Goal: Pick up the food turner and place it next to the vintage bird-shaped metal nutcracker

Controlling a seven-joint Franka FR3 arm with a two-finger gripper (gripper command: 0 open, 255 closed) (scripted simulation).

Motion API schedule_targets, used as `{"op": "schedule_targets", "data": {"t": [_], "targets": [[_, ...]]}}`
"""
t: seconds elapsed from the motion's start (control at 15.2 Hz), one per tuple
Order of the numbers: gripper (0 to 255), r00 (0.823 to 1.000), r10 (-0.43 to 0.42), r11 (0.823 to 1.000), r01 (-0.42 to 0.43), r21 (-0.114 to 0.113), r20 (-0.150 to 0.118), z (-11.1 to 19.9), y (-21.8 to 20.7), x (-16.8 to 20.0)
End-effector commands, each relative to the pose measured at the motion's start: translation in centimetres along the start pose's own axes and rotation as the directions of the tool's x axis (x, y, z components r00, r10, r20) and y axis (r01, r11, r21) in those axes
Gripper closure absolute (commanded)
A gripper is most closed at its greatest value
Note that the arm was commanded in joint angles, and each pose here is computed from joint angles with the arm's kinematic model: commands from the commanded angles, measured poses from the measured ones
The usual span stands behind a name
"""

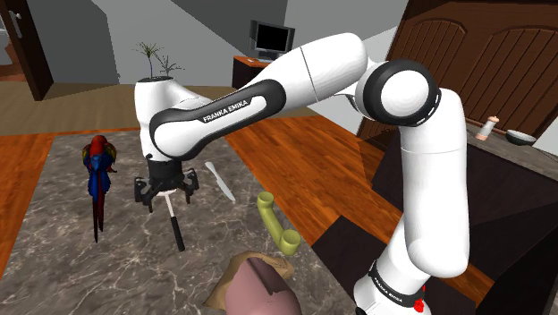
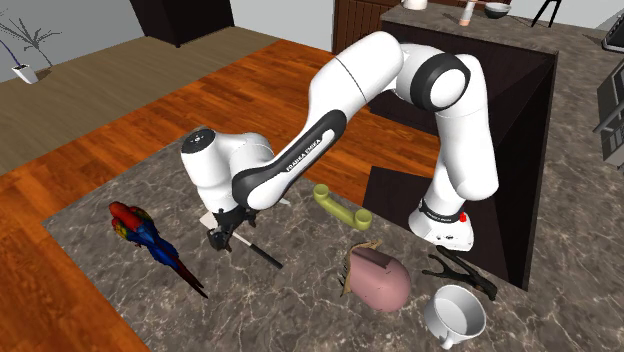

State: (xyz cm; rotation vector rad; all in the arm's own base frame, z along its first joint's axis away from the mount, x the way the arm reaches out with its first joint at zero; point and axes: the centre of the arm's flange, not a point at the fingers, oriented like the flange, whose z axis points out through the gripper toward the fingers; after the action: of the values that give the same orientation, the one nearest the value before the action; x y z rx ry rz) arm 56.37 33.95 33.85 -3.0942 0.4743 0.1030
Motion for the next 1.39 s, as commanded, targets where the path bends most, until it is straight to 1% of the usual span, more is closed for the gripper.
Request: {"op": "schedule_targets", "data": {"t": [0.0, 0.07, 0.13, 0.73, 1.32], "targets": [[0, 1.000, 0.000, 1.000, 0.000, 0.000, 0.000, 0.0, 0.0, 0.0], [0, 1.000, 0.000, 1.000, 0.000, 0.000, 0.000, 0.0, 0.0, 0.0], [255, 1.000, 0.000, 1.000, 0.000, 0.000, 0.000, 0.0, 0.0, 0.0], [255, 1.000, 0.000, 1.000, 0.000, 0.000, 0.000, 0.0, 0.0, 0.0], [255, 1.000, 0.000, 1.000, 0.000, 0.000, 0.000, -4.7, 0.0, -0.3]]}}
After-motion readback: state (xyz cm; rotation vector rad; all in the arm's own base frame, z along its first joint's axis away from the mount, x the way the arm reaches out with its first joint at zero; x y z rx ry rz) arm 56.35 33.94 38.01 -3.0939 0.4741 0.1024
